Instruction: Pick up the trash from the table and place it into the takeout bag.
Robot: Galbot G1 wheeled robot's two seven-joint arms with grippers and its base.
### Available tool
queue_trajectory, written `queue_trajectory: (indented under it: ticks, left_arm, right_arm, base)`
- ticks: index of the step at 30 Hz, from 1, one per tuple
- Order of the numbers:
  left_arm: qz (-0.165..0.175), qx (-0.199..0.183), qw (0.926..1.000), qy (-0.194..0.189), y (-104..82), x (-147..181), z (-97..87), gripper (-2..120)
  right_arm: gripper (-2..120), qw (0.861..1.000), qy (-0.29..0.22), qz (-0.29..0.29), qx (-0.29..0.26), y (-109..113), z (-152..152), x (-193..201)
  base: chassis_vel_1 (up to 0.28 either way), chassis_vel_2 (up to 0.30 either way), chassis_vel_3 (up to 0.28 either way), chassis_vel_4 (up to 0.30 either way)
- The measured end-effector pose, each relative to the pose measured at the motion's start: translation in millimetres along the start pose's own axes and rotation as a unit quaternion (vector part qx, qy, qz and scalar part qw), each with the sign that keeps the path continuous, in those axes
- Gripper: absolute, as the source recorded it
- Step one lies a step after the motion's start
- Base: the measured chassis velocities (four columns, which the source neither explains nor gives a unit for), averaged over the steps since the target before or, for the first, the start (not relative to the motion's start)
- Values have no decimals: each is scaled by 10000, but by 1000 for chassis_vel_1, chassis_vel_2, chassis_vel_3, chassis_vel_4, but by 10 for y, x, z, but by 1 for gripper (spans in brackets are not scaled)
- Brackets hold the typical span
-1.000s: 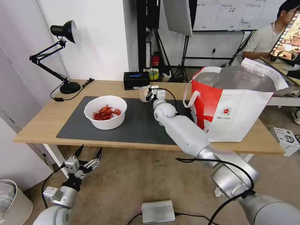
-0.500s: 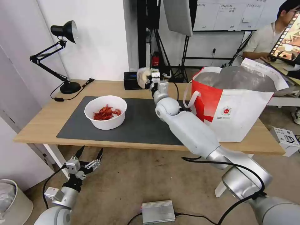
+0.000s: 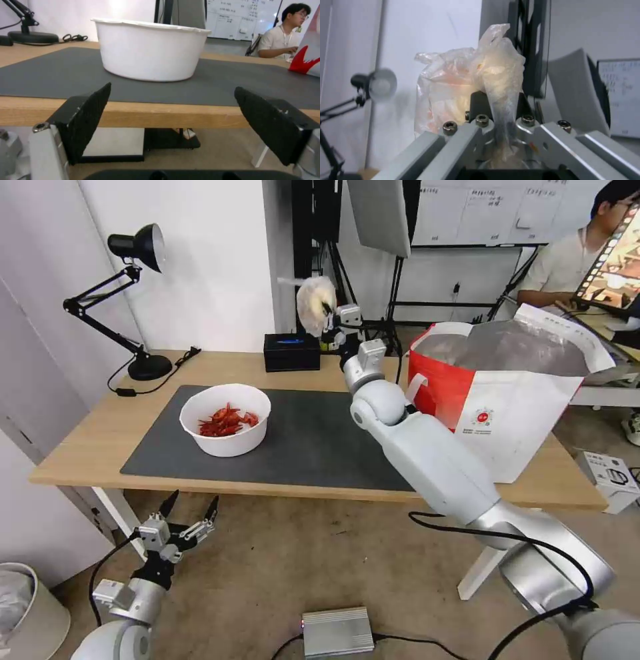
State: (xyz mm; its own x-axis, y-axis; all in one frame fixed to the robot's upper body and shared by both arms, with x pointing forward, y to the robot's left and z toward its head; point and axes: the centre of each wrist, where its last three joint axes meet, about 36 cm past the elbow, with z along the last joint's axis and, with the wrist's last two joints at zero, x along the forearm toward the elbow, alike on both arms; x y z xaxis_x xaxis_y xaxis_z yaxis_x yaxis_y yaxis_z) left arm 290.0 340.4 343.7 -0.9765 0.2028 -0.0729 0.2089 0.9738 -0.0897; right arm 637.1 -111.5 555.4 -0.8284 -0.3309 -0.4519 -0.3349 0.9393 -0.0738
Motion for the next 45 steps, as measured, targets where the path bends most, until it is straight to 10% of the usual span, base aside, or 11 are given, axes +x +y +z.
queue_trajectory:
  ticks: [25,45]
  left_arm:
    - [12,-70,10000,63,-17,28,-3,100]
    - [111,-60,9998,175,-103,7,76,100]
  right_arm:
    - [3,9892,-1106,924,248,-906,-853,277]
    - [3,9817,-1033,1475,625,-1585,-1094,1338]
  base:
    - [0,0,0,0]
    - [0,0,0,0]
